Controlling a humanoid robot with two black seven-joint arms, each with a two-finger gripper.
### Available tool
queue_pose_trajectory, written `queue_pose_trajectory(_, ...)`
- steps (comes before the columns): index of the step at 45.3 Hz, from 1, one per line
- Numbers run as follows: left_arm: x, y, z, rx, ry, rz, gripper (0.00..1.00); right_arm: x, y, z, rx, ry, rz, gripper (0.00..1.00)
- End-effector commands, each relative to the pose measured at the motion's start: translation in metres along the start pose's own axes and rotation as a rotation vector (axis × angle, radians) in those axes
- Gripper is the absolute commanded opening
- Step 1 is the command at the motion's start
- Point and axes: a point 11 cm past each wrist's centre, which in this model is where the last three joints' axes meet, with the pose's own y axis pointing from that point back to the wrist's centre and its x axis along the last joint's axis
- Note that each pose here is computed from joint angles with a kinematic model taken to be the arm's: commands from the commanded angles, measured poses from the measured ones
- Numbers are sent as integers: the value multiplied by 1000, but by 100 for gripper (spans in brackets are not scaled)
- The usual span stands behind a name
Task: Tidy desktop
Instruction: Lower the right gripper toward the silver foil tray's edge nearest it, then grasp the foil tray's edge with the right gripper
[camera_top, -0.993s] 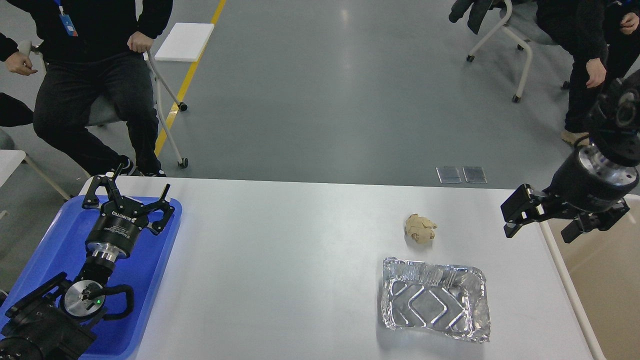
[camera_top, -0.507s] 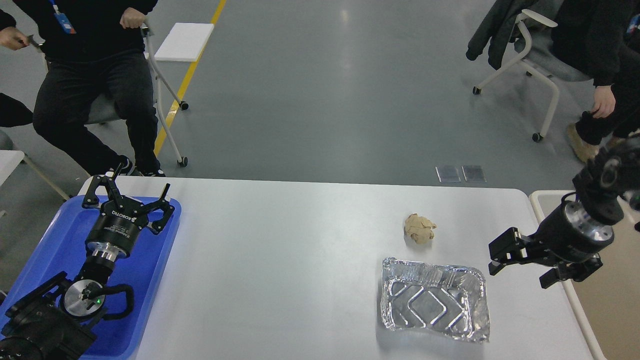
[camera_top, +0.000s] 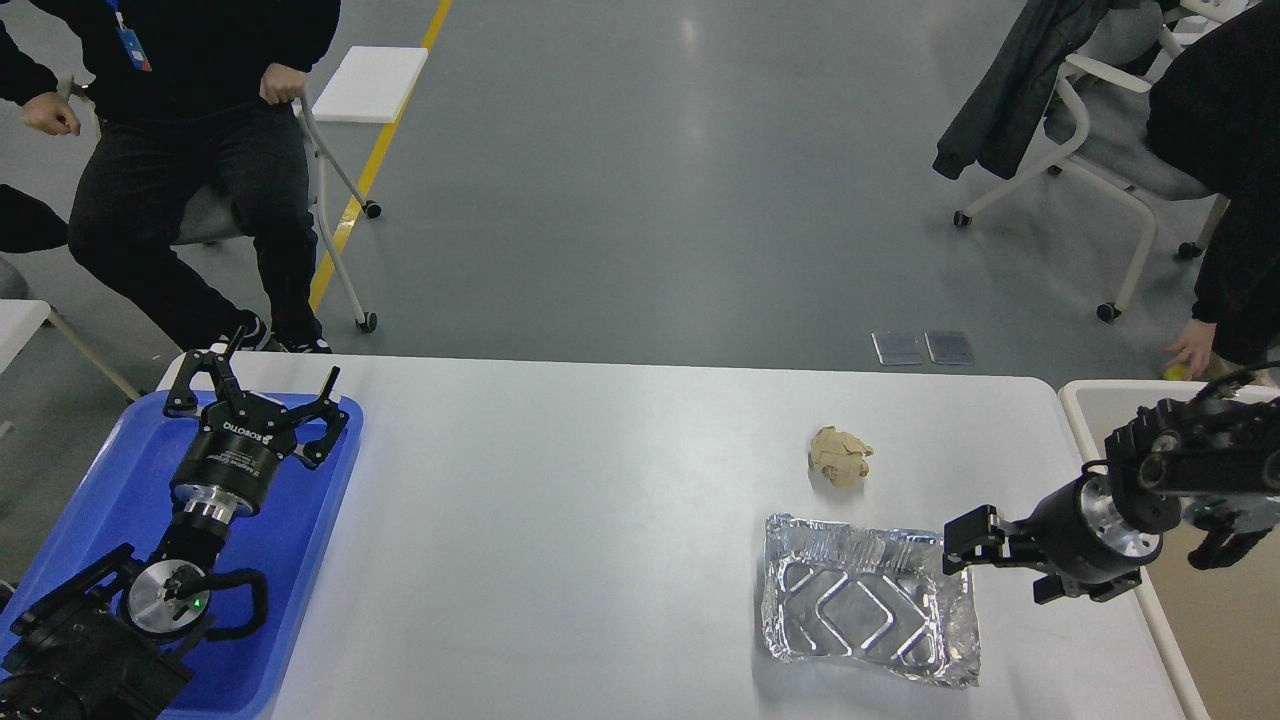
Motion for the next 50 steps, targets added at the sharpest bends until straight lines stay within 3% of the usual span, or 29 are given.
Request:
queue_pose_trajectory(1,0,0,0,0,0,0,99,-5,-24,3,-1,23,32,100)
queue_pose_trajectory(30,0,0,0,0,0,0,99,-29,-73,-11,31,17,44,97)
queue_pose_trajectory(38,0,0,0,0,0,0,99,-30,-73,-4,-4,35,41,90)
queue_pose_trajectory(43,0,0,0,0,0,0,99,-30,-72,5,-72,69,40,58)
queue_pose_trajectory(46,0,0,0,0,0,0,99,-32,-71,9,-107,70,32,25)
queue_pose_trajectory(49,0,0,0,0,0,0,99,-31,-70,12,-137,59,34,0)
queue_pose_trajectory(50,0,0,0,0,0,0,99,-30,-69,16,-160,54,34,0)
